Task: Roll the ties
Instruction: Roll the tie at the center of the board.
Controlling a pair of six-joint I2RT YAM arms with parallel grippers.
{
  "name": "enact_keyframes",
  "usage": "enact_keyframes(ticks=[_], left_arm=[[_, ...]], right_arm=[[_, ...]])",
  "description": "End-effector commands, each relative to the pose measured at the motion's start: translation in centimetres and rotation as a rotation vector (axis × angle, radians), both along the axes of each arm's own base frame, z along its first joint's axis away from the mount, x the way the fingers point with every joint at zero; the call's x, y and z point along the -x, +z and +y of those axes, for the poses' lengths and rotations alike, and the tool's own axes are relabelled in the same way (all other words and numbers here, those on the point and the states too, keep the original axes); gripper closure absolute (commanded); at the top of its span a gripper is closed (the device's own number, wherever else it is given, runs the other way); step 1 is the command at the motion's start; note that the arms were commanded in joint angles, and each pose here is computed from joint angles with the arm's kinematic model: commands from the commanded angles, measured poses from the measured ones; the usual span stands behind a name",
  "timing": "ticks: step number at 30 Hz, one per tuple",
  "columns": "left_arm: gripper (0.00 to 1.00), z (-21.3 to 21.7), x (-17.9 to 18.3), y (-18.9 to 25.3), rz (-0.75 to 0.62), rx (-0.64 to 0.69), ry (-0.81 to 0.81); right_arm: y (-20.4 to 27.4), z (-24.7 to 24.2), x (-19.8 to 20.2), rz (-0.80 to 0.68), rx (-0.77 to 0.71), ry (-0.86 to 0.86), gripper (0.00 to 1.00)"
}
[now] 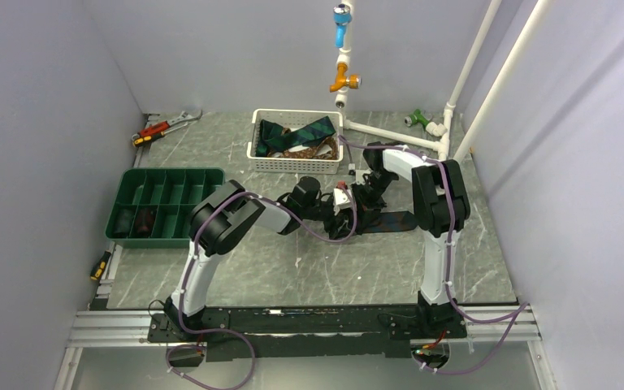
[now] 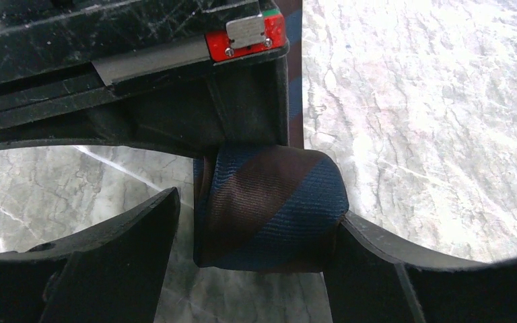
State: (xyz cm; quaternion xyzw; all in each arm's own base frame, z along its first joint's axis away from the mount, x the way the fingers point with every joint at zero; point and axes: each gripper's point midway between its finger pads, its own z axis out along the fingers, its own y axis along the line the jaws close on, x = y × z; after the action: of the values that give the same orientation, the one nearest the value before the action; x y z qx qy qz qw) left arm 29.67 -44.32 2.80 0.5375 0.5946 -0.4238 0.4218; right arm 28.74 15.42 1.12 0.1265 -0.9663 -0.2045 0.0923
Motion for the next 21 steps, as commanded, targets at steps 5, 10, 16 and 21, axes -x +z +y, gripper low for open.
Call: enact_keyframes(ticks=[5,10,16,21], left_arm=[[0.22,-1.2,1.1,-1.3,0.061,0.018,0.001],[0.24,-1.3,1.0,-1.9,0.042,0.011,0.008],[0.39,0.5,1.4,-3.4,0.038,-0.048,0.034],[0.27,2.0,2.2,-2.9,0.041,-0.037,0.042]], right_arm=[[-7.0,0.5,-3.1,-0.119,0.072,0.024,1.00],[-6.8,1.3,-2.9,-0.103,0.030,0.009,1.00],[-6.0,3.3,-2.2,-0.075,-0.087,-0.035,1.00],[-5.7,5.0,-2.1,-0.074,-0.165,-0.053,1.00]])
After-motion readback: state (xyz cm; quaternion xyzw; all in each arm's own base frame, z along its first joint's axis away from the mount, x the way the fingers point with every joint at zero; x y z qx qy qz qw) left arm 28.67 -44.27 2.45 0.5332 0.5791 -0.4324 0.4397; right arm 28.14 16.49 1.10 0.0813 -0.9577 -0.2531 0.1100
